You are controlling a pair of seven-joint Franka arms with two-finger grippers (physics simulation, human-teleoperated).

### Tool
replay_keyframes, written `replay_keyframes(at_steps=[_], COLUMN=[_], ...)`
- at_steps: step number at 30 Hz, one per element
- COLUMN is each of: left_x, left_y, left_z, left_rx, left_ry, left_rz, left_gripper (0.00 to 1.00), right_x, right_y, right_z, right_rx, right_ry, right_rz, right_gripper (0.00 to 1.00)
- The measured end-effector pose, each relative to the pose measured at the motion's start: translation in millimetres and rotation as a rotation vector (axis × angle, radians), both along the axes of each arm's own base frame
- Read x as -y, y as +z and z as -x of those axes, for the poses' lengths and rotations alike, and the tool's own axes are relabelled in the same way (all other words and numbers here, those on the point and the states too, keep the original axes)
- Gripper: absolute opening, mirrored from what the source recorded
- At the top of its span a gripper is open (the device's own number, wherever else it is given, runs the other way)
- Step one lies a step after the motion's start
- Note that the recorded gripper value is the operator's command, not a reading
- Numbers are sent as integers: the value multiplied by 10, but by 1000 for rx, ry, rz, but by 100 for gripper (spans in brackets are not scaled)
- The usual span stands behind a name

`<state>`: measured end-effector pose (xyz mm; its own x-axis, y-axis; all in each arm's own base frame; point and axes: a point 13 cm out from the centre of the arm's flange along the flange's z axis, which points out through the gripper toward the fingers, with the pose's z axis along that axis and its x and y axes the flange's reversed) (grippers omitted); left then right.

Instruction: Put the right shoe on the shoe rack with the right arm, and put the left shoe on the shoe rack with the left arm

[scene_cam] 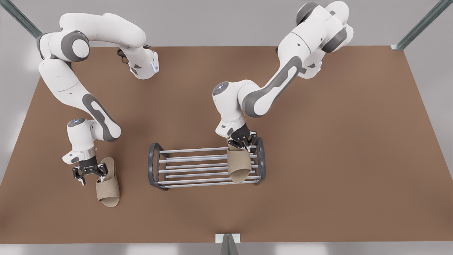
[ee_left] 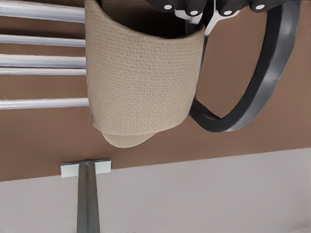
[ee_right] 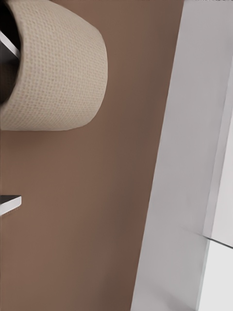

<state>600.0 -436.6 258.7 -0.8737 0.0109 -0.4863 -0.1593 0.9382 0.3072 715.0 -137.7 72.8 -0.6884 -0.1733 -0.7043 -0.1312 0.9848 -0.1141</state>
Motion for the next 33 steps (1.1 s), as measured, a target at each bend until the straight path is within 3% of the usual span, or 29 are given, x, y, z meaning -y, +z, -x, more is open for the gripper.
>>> replay_keyframes(at_steps=[2, 3, 4, 13, 15, 19, 20, 22, 24, 27, 33], left_x=[32, 42, 64, 329, 661, 532, 354, -143, -1057, -2169, -2650], left_y=[2, 4, 14, 261, 851, 2214, 2461, 2735, 2901, 2883, 2824], left_z=[22, 28, 35, 198, 504, 986, 1017, 937, 590, 271, 306], left_rx=[11, 16, 22, 62, 54, -4, -23, -64, -103, -172, -289], left_ry=[15, 23, 28, 40, 49, 173, 216, 312, 457, 601, 567], left_rz=[9, 13, 19, 58, 151, 292, 308, 309, 307, 282, 233], left_gripper=[21, 48, 100, 100, 100, 100, 100, 100, 100, 100, 100], right_x=[-56, -70, -74, -233, -252, -227, -212, -179, -158, -121, -178], right_y=[-71, -102, -117, -173, -178, -179, -179, -177, -171, -134, 267], right_z=[14, 23, 23, -30, -31, -27, -24, -18, -11, -4, -60], right_rx=[-9, -13, -14, -14, -15, -16, -16, -16, -16, -13, 23], right_ry=[5, 6, 6, 23, 23, 16, 14, 9, 5, -3, -3], right_rz=[-6, -9, -10, -18, -20, -23, -23, -23, -24, -27, -24], right_gripper=[100, 100, 100, 100, 64, 41, 39, 37, 22, 21, 21])
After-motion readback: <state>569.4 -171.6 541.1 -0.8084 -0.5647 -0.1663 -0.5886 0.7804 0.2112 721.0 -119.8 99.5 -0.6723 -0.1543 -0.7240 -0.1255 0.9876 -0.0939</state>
